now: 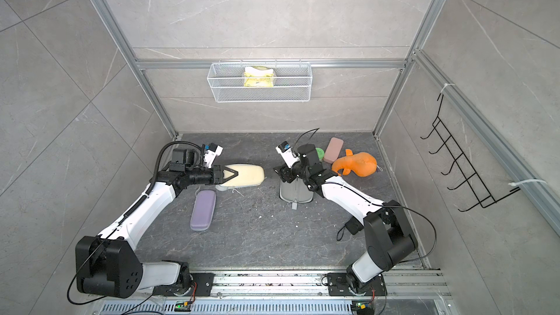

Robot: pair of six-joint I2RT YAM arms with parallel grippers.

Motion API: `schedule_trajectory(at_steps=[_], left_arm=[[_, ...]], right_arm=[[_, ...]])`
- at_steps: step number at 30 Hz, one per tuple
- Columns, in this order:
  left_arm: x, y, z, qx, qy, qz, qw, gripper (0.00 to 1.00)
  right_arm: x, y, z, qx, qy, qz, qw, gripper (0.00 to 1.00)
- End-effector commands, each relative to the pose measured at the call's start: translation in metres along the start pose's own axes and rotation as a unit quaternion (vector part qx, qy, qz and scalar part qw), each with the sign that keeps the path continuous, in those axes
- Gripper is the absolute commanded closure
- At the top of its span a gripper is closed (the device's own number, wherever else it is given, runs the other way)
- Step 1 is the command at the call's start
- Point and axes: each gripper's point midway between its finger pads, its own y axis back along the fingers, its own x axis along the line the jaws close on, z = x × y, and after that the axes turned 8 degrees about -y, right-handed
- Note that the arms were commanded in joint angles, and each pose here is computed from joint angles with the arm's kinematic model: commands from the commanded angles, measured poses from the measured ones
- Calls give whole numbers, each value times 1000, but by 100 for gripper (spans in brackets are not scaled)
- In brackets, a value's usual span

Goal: Put umbrellas into zippered umbrella sleeves
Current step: Zip the zipper on the umbrella sleeve, then adjust the umbrella sleeve.

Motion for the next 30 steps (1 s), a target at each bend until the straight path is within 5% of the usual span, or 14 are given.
schedule_trajectory(at_steps=[1,7,19,25,30], left_arm=[[-23,9,30,-31,-57,-38,997,100],[-36,11,39,-45,-69,-70,994,98],[-68,14,41,-43,-75,-154,984,97],[-86,5,40,-21,-79,-199,977,89],[-84,6,46,-28,-87,-193,977,74]], right_arm=[[27,21,10,-15,-138,87,986,25],[49,24,17,-21,-237,184,954,21],[78,2,2,27,-277,279,919,12],[114,2,14,33,-264,355,896,16],[119,5,20,24,-270,381,884,31]])
